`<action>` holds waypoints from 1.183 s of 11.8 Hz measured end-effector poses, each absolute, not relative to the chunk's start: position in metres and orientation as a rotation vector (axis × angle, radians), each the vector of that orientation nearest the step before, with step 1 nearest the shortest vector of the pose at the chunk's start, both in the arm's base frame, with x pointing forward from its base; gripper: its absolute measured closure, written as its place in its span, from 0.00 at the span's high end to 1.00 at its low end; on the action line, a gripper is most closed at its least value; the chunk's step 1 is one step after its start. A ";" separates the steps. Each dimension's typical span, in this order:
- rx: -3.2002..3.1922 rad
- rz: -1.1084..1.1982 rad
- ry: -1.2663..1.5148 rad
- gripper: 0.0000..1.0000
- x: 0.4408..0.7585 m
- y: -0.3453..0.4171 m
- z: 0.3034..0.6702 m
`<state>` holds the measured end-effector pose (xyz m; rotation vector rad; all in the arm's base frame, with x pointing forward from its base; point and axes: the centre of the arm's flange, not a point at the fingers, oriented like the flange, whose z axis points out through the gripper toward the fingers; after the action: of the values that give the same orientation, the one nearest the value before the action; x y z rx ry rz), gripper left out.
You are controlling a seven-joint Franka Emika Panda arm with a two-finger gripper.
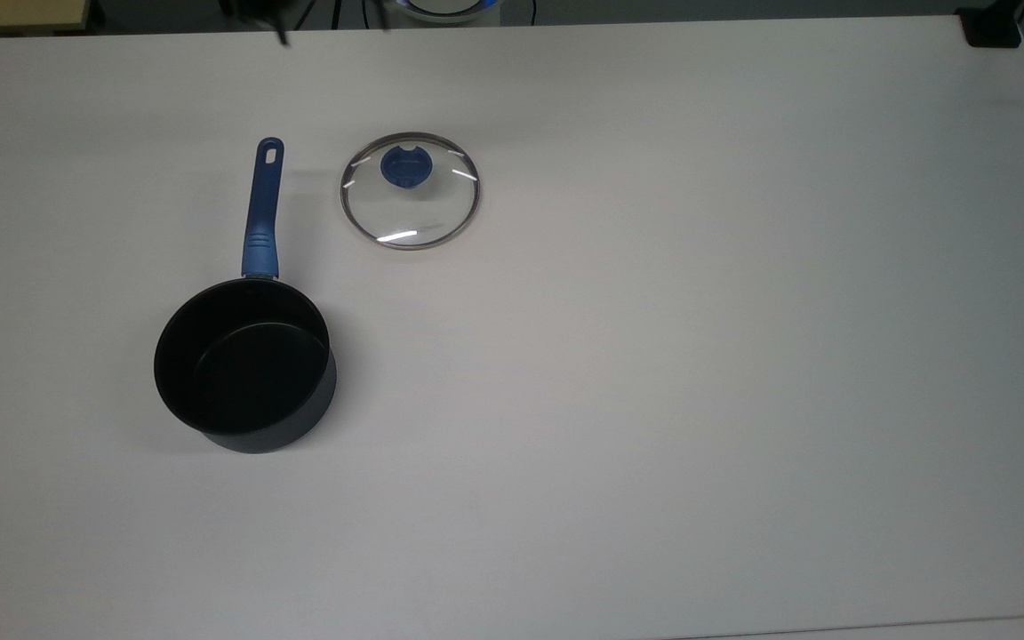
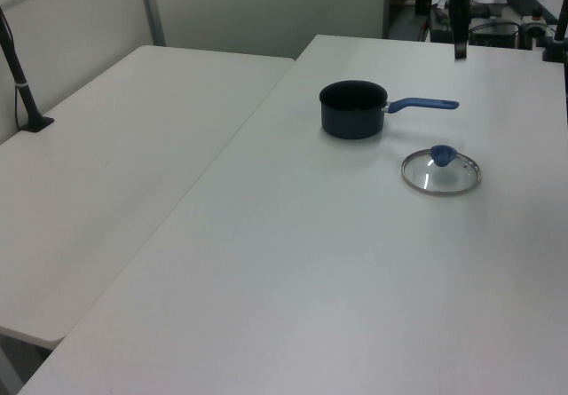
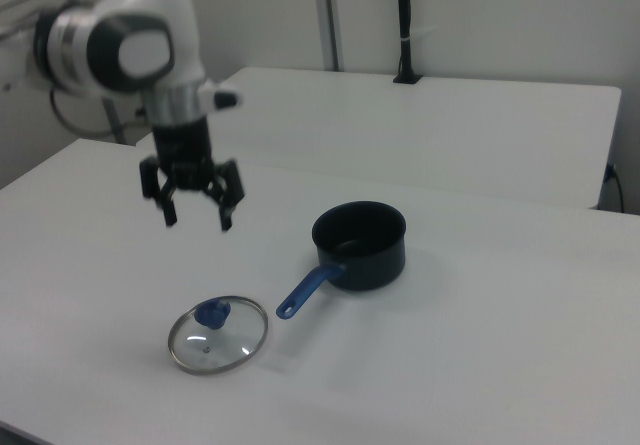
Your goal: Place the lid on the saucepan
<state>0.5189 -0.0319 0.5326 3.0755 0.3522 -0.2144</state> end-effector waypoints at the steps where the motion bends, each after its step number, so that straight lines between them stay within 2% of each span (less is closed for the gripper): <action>1: 3.063 -0.179 0.269 1.00 0.515 -0.006 0.494; 3: 3.026 -0.180 0.156 1.00 0.498 0.026 0.421; 5: 3.027 -0.210 0.128 0.98 0.491 0.025 0.385; 7: 3.038 -0.175 -0.001 0.96 0.500 0.005 0.371; 9: 3.040 -0.143 -0.144 0.99 0.506 -0.013 0.362; 12: 3.037 -0.151 -0.215 1.00 0.510 -0.012 0.344; 14: 3.031 -0.179 -0.253 0.95 0.511 -0.008 0.333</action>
<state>0.5111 -0.0080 0.3326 3.0314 -0.2532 -0.1794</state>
